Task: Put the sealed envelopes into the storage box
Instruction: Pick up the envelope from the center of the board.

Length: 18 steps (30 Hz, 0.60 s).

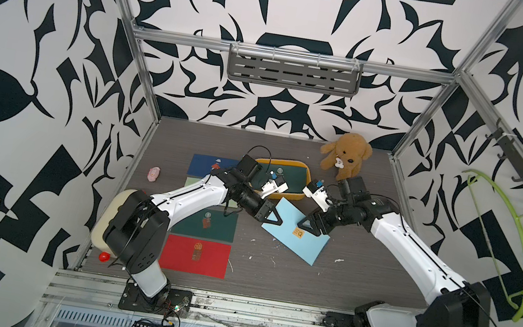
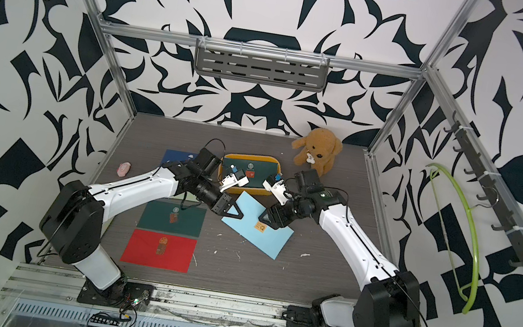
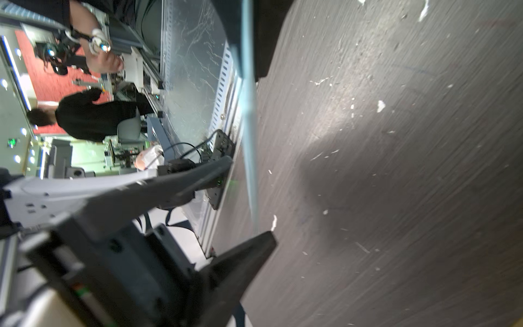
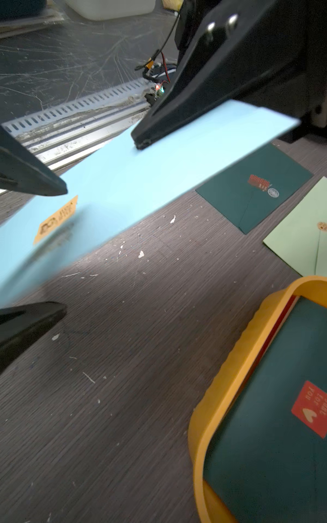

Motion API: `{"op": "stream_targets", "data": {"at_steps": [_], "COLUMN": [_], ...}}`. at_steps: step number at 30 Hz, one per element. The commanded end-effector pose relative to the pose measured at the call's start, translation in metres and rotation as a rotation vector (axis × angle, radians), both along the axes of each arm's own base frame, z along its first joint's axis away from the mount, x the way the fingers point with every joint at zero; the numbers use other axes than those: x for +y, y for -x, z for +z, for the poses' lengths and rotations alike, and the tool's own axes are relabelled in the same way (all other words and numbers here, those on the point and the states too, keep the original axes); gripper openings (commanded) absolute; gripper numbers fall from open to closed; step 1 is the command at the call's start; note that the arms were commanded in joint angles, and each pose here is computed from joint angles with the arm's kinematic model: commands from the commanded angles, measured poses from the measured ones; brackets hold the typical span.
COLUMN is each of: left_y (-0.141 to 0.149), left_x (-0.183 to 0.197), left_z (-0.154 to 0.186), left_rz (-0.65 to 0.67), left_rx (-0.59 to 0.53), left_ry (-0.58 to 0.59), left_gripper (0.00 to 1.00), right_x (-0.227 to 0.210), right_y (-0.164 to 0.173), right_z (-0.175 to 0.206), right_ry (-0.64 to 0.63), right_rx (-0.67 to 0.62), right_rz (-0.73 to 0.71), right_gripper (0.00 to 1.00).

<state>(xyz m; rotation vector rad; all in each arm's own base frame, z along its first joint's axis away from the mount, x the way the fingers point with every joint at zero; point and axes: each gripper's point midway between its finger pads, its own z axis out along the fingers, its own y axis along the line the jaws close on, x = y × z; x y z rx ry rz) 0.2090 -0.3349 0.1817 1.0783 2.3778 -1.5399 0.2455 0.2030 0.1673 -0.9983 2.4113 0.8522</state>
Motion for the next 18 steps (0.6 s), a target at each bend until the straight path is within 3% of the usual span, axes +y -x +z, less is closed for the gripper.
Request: {"op": "stream_targets", "data": {"at_steps": [1,7,14,18], "left_y": [0.02,0.023,0.008,-0.007], "left_x": [0.007,0.011,0.012,0.017], "left_z": [0.015,0.02,0.017,0.013], "left_rz": [-0.07,-0.069,-0.027,0.022], "left_rx": [0.011,-0.008,-0.049,-0.077], "left_ry": [0.032,0.037,0.033,0.022], "left_gripper": [0.0,0.0,0.0,0.0], "right_x": [0.008,0.01,0.017,0.018], "right_y": [0.009,0.016,0.029,0.028], "right_z": [0.02,0.019,0.019,0.016], "right_ry": [-0.058,-0.078,-0.143,-0.151], "right_rx": [-0.017,0.015,0.094,0.115], "right_rz": [0.092,0.107,0.128,0.109], "right_gripper": [0.66,0.62,0.28,0.17]}}
